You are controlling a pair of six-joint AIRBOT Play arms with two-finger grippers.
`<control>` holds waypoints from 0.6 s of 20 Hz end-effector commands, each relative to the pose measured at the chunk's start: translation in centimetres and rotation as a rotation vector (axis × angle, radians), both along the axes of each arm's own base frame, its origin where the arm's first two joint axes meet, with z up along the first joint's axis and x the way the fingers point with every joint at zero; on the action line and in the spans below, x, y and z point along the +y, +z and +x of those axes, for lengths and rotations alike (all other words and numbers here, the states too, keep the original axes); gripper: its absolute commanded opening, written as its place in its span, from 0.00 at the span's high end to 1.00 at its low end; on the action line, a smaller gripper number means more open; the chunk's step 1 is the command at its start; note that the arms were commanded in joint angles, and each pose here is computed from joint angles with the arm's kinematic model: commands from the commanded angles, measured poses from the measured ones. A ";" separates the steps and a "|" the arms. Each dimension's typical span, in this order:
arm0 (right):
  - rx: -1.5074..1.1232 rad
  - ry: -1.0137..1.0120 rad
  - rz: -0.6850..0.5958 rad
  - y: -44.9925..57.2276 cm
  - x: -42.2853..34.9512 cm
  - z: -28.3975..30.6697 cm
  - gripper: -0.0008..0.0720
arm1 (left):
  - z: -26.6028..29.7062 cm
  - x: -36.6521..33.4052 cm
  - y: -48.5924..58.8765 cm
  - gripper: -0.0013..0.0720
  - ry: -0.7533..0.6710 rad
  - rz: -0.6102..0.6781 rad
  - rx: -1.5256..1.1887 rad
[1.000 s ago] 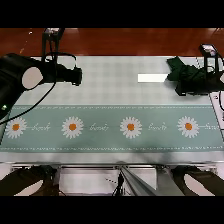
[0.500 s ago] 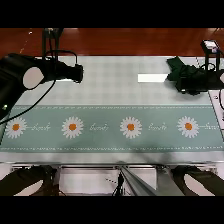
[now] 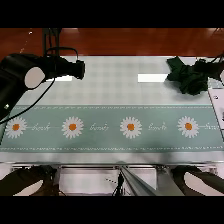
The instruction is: Fold the shirts.
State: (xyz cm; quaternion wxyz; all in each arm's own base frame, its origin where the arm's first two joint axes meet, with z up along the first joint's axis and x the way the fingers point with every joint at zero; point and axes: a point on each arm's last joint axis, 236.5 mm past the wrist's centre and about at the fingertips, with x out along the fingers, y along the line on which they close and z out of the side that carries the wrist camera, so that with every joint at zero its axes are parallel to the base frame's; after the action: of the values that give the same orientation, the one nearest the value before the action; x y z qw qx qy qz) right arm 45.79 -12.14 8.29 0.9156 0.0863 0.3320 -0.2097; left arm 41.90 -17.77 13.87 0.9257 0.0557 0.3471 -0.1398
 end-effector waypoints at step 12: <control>-0.116 -0.283 0.420 -14.4 -5.7 5.0 0.16 | 0.1 -0.1 -0.1 0.00 -0.002 -0.001 0.000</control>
State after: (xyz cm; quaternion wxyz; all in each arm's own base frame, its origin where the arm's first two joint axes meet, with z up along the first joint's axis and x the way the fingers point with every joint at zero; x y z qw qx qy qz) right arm 49.32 -17.97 -4.24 0.8629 0.2888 0.3240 -0.2587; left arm 41.99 -17.88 13.81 0.9259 0.0555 0.3461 -0.1408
